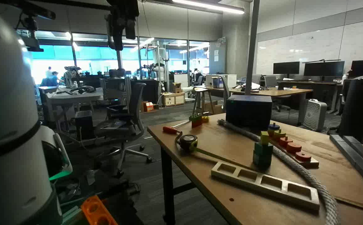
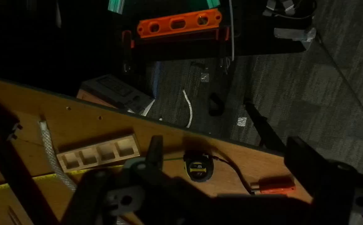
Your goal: Remove the round blue and yellow blocks from the wooden board and put them on the table
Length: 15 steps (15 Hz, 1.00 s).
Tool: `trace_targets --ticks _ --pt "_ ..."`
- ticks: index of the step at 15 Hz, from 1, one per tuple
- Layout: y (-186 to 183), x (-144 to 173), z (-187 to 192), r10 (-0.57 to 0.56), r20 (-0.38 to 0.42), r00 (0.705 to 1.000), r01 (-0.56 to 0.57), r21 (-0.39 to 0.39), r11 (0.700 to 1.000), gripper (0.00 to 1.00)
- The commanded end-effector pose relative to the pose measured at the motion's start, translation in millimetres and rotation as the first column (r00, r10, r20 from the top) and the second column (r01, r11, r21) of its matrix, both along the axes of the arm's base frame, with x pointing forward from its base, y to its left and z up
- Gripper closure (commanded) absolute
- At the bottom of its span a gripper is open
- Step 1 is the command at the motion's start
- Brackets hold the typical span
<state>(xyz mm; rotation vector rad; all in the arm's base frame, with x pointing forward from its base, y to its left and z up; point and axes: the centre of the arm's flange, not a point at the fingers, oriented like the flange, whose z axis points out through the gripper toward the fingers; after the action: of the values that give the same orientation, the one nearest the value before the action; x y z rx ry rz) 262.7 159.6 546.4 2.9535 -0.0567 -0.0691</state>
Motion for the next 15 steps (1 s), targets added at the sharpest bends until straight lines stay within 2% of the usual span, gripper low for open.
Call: trace_targets --ticks 1,9,13,15 --pt "1 0 2 0.001 0.005 1.000 -0.001 0.002 1.000 0.00" --pt "2 8 3 0.002 0.037 0.999 -0.002 -0.003 1.000 0.00" --pt "7 41 -4 0.048 0.112 0.993 -0.044 -0.034 0.998 0.00" --pt "11 62 -10 0.132 0.132 0.982 -0.120 -0.092 0.988 0.00"
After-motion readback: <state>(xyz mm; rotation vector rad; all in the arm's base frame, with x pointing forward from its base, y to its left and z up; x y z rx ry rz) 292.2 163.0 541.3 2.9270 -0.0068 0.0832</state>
